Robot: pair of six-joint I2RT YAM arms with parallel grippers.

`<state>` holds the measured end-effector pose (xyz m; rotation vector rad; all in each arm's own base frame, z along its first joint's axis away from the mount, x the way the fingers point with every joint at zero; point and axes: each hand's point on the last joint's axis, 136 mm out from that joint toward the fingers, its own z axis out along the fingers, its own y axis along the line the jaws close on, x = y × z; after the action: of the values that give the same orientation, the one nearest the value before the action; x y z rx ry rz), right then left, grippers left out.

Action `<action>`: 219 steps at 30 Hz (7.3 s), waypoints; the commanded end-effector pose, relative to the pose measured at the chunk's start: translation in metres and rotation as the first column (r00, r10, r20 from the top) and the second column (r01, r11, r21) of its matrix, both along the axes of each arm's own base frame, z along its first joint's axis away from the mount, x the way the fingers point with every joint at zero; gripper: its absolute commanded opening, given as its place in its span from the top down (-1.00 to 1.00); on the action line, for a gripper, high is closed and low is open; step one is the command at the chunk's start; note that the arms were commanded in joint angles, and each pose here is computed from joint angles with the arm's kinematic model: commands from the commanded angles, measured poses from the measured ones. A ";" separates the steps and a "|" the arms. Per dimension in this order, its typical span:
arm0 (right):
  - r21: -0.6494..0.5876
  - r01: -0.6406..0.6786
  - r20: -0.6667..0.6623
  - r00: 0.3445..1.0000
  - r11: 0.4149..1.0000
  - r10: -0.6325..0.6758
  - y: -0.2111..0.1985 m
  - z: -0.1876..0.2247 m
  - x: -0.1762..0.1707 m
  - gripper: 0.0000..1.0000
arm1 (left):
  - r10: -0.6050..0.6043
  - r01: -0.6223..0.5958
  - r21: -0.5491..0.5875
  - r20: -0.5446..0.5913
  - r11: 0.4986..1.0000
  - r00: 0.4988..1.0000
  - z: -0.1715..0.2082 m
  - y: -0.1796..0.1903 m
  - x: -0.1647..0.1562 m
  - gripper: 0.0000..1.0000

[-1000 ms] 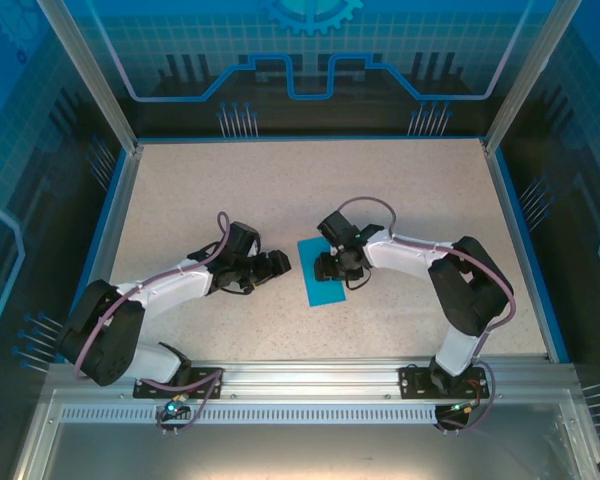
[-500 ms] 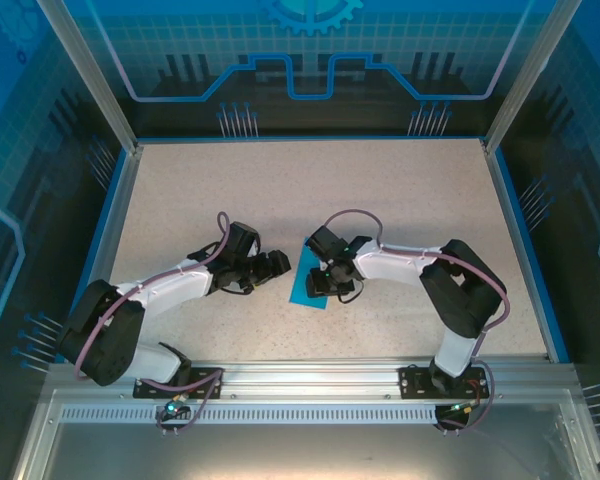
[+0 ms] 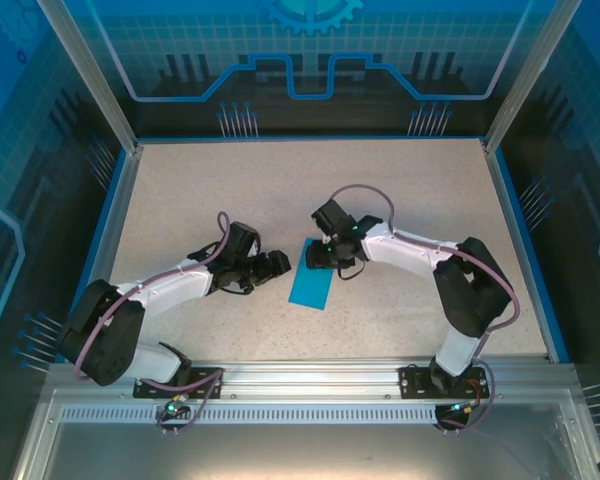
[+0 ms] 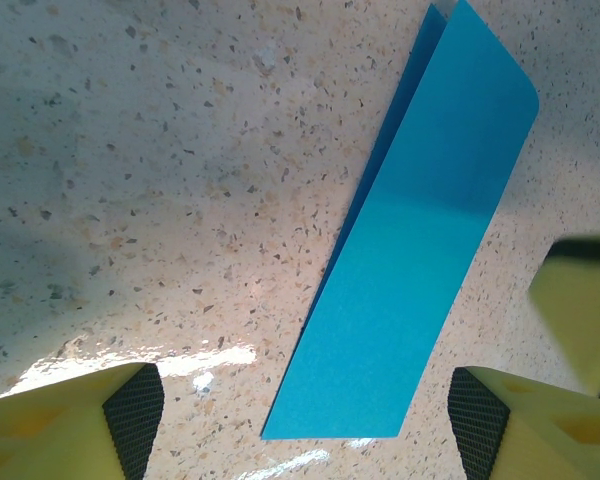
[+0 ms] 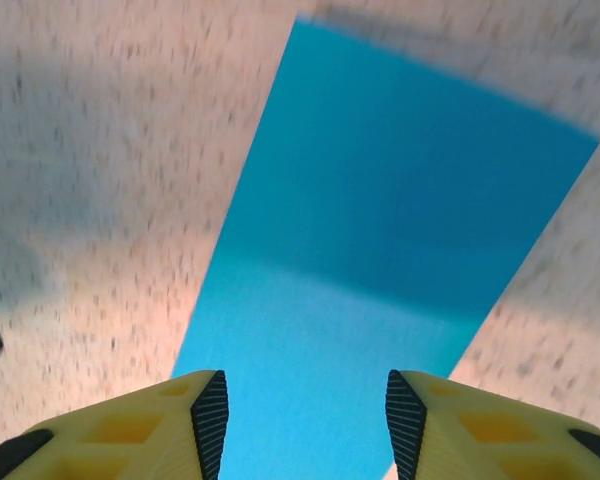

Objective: Fold a paper plane with a square sheet of paper (pick it up from the middle)
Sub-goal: Fold the square sheet of paper in half at the center of the table, then fold the triangle a second time at the center of the table.

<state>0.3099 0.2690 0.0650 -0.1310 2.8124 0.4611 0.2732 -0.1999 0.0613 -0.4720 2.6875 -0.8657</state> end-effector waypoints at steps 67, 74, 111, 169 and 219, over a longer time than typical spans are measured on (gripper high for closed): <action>0.342 -0.071 -0.052 0.994 0.937 0.094 0.007 0.004 0.009 0.15 | -0.219 0.195 -0.186 -0.119 0.963 0.969 -0.019 -0.067 -0.025 0.38; 0.267 -0.042 -0.112 0.991 0.963 0.075 -0.003 -0.017 -0.012 0.25 | -0.229 0.205 -0.195 -0.108 0.959 0.968 -0.016 -0.069 -0.024 0.38; 0.345 0.005 -0.199 0.978 0.938 0.068 -0.001 -0.032 -0.015 0.35 | -0.268 0.250 -0.352 -0.001 0.902 0.963 0.010 -0.105 -0.001 -0.12; 0.358 -0.122 -0.120 0.977 0.926 0.175 -0.014 -0.037 -0.033 0.83 | -0.270 0.240 -0.326 -0.048 0.914 0.962 -0.016 -0.108 0.007 0.48; 0.337 -0.121 -0.183 0.964 0.934 0.191 -0.010 -0.054 -0.039 0.76 | -0.277 0.233 -0.319 -0.099 0.919 0.956 -0.028 -0.106 -0.003 0.52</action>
<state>0.2746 0.2562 0.0156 -0.2234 2.8682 1.0328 0.2776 -0.3044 0.0416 -0.2752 2.7544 -1.3884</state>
